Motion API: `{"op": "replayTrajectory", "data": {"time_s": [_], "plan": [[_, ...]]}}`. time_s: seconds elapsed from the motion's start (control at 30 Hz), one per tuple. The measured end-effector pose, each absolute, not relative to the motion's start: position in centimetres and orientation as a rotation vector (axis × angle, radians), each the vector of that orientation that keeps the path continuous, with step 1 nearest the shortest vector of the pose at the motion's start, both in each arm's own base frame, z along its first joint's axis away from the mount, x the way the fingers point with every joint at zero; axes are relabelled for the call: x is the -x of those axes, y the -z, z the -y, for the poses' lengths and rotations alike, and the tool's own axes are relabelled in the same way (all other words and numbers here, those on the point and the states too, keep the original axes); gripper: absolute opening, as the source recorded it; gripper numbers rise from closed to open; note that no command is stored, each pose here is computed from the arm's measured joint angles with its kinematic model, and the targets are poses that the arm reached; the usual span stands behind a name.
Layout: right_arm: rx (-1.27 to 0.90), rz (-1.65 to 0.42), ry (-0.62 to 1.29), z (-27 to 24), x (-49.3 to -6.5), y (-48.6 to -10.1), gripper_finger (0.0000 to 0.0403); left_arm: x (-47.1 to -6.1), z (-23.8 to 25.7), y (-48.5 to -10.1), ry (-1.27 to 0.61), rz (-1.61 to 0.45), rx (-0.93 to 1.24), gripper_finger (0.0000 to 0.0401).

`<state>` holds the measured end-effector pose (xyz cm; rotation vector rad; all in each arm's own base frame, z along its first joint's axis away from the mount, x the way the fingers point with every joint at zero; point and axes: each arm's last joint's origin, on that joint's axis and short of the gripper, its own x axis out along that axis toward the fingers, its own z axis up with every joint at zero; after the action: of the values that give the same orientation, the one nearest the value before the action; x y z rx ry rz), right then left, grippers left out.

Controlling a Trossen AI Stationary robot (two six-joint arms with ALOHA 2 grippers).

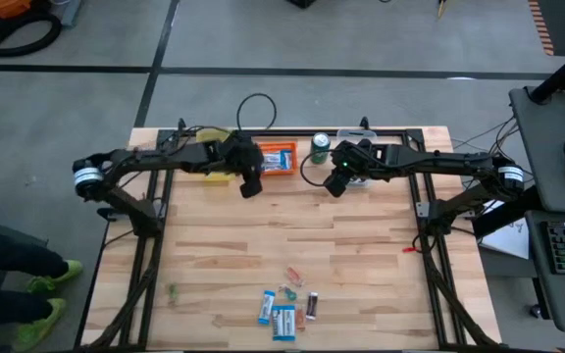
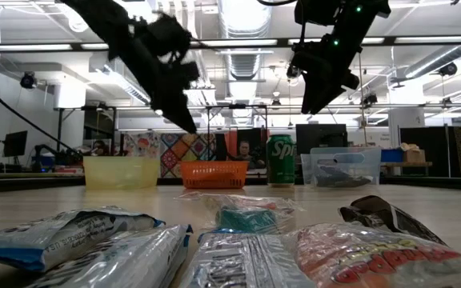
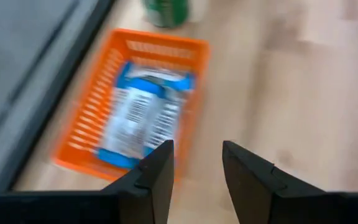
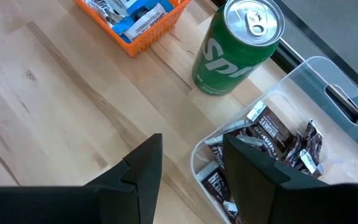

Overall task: Organize candy in baskets
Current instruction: Put the green gummy into the yellow bin

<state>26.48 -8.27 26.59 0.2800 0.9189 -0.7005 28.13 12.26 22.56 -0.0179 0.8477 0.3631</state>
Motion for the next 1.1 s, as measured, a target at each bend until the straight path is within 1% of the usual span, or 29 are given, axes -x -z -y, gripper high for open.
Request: {"op": "replayTrajectory", "data": {"time_s": [0.3, 0.5, 0.67, 0.77, 0.87, 1.0, 1.1], "plan": [[-0.277, -0.920, 0.688, 8.0, -26.6, -26.6, 0.0155, -27.8, -1.9, -25.5, -0.186, -0.805, 0.207, 0.0115], [-0.263, -0.922, 0.663, 7.2, -26.8, -26.6, 0.0155, -27.4, 5.2, -25.1, -0.047, -0.853, 0.296, 0.0115], [-0.251, -0.923, 0.638, 6.5, -27.0, -26.6, 0.0155, -26.4, 9.5, -24.3, -0.042, -0.906, 0.355, 0.0115], [-0.243, -0.924, 0.623, 6.1, -27.1, -26.6, 0.0155, -25.3, 11.5, -23.7, -0.069, -0.982, 0.435, 0.0115], [-0.241, -0.923, 0.610, 5.6, -27.2, -26.6, 0.0155, -23.9, 13.2, -23.1, -0.142, -1.065, 0.533, 0.0115], [-0.233, -0.924, 0.595, 5.1, -27.3, -26.6, 0.0155, -21.8, 15.1, -22.0, -0.299, -1.183, 0.650, 0.0115], [-0.230, -0.924, 0.589, 5.0, -27.3, -26.6, 0.0155, -20.1, 16.2, -21.1, -0.451, -1.282, 0.728, 0.0115]]}}
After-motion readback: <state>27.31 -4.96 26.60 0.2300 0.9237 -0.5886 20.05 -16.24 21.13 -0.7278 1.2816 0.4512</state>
